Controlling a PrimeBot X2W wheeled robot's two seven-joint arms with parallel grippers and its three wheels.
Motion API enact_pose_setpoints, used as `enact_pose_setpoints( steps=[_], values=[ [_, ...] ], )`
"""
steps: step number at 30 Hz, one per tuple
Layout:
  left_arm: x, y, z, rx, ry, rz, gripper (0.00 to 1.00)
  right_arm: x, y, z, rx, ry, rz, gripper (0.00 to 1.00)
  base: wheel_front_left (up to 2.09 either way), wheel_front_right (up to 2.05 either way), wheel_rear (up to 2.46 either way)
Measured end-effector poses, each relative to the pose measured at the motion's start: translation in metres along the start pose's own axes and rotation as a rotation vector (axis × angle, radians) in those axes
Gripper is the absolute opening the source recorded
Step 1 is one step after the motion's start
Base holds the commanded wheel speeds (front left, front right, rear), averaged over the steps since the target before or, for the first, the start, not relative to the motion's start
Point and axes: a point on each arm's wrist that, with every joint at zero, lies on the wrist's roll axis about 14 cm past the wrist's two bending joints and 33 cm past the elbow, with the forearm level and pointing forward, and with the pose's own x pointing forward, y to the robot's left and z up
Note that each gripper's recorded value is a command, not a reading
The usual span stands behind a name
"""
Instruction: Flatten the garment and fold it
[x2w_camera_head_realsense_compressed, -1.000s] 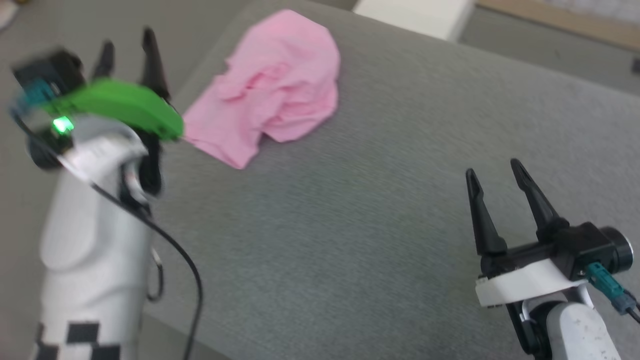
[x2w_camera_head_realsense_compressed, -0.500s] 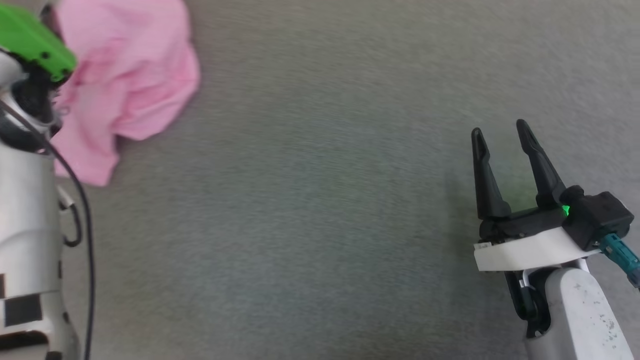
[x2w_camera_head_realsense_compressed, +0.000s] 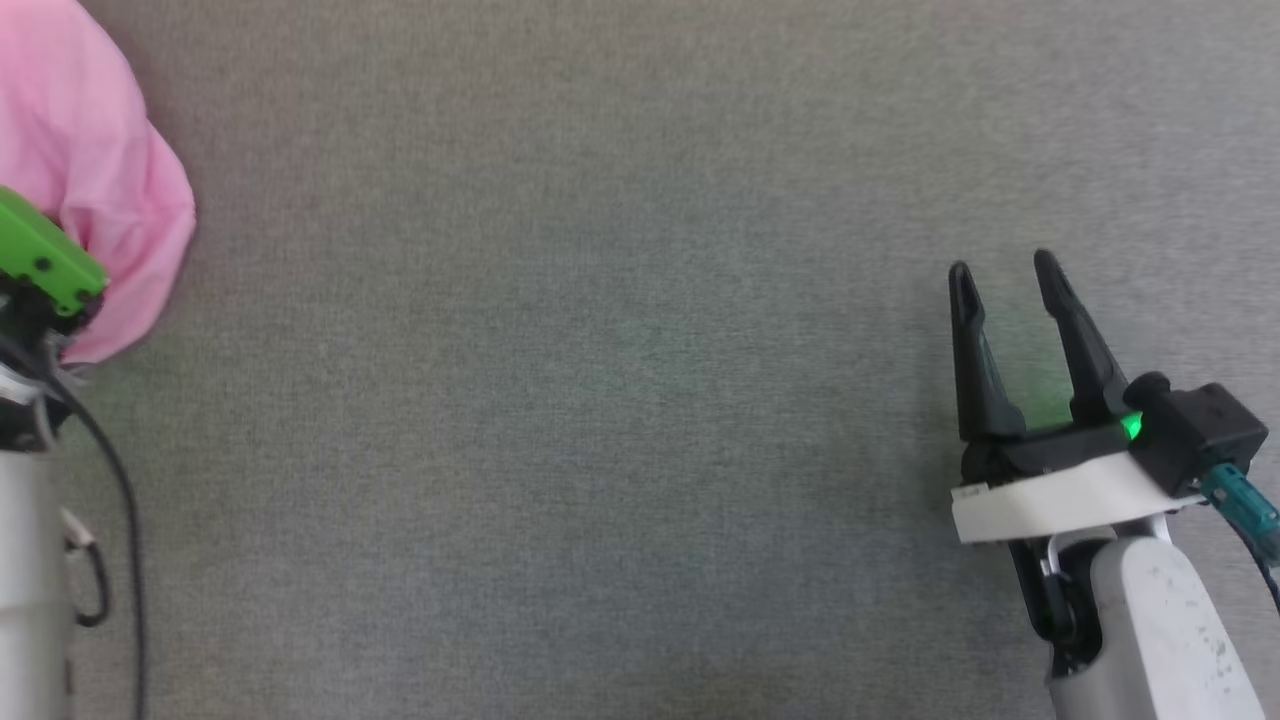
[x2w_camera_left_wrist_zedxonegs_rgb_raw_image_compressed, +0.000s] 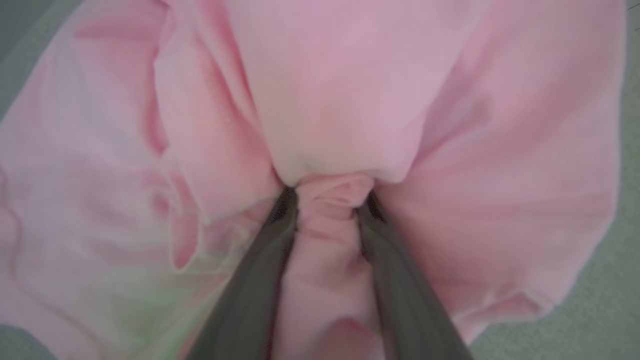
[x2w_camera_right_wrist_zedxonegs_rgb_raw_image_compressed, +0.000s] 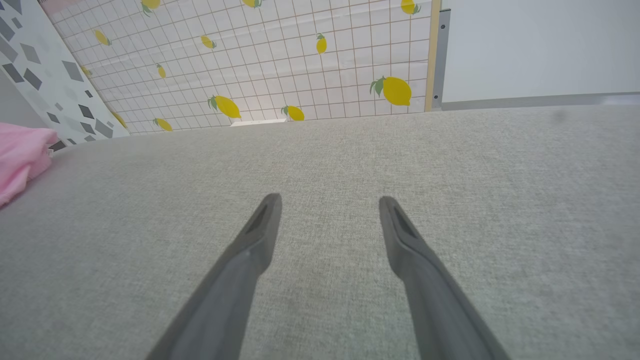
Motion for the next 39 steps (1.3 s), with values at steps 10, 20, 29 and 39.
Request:
enact_pose_setpoints(
  steps=[10,20,29,39],
  values=[
    [-0.096,-0.075,0.097,0.178,-0.7,-0.281,0.0,-0.048,-0.011,0.028,-0.017,-0.037,-0.054,1.0,0.0,0.0,0.0],
    [-0.272,-0.191,0.094,0.21,-1.109,-0.743,0.0,-0.098,-0.008,0.076,-0.048,-0.164,-0.068,1.0,0.0,0.0,0.0],
    [-0.295,-0.286,-0.052,0.393,-0.827,-1.076,0.0,-0.137,-0.031,0.108,-0.063,-0.261,-0.158,1.0,0.0,0.0,0.0],
    [-0.209,-0.285,-0.244,0.875,-0.128,-0.986,0.0,-0.182,-0.072,0.107,-0.059,-0.265,-0.326,1.0,0.0,0.0,0.0]
  ],
)
